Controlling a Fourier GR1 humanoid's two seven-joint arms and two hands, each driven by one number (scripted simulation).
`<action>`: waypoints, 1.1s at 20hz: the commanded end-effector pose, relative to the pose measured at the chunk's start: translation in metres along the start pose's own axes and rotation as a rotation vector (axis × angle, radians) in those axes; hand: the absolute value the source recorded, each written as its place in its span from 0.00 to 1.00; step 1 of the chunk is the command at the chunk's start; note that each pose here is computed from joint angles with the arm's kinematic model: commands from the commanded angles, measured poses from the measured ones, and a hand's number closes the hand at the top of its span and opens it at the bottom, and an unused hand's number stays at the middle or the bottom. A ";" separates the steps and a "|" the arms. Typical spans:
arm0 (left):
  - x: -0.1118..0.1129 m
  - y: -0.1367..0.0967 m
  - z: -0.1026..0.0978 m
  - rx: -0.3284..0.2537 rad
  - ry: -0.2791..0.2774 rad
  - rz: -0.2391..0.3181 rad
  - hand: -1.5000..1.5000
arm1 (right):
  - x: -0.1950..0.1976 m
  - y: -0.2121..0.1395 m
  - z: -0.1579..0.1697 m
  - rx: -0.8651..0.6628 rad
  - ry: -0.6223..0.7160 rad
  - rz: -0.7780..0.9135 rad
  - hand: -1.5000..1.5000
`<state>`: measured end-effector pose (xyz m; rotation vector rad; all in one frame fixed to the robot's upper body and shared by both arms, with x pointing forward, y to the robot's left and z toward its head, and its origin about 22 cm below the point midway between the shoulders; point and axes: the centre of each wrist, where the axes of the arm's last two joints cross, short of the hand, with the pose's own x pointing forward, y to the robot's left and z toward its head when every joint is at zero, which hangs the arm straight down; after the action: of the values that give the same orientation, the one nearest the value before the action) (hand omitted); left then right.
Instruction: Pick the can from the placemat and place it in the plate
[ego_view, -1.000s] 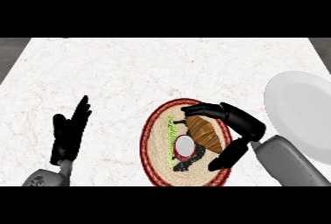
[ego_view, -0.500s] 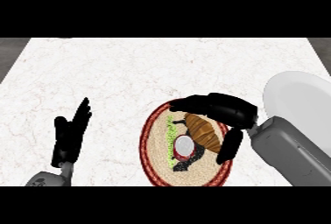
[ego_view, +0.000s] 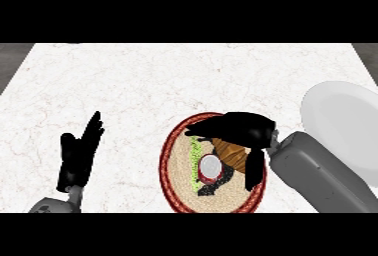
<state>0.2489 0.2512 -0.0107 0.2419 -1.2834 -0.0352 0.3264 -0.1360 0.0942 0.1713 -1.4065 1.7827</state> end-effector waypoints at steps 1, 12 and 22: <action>-0.014 -0.003 -0.001 -0.005 0.008 -0.012 0.50 | -0.001 0.001 -0.001 0.035 0.020 -0.009 0.00; -0.001 -0.018 -0.016 0.005 0.004 0.002 0.50 | 0.015 0.026 -0.035 0.086 0.028 0.016 0.00; 0.002 -0.019 0.011 0.009 -0.025 0.007 0.50 | -0.004 0.055 -0.039 0.101 0.037 0.021 0.00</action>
<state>0.2468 0.2485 -0.0152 0.2414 -1.2860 -0.0312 0.3122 -0.1112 0.0511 0.1802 -1.3098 1.8507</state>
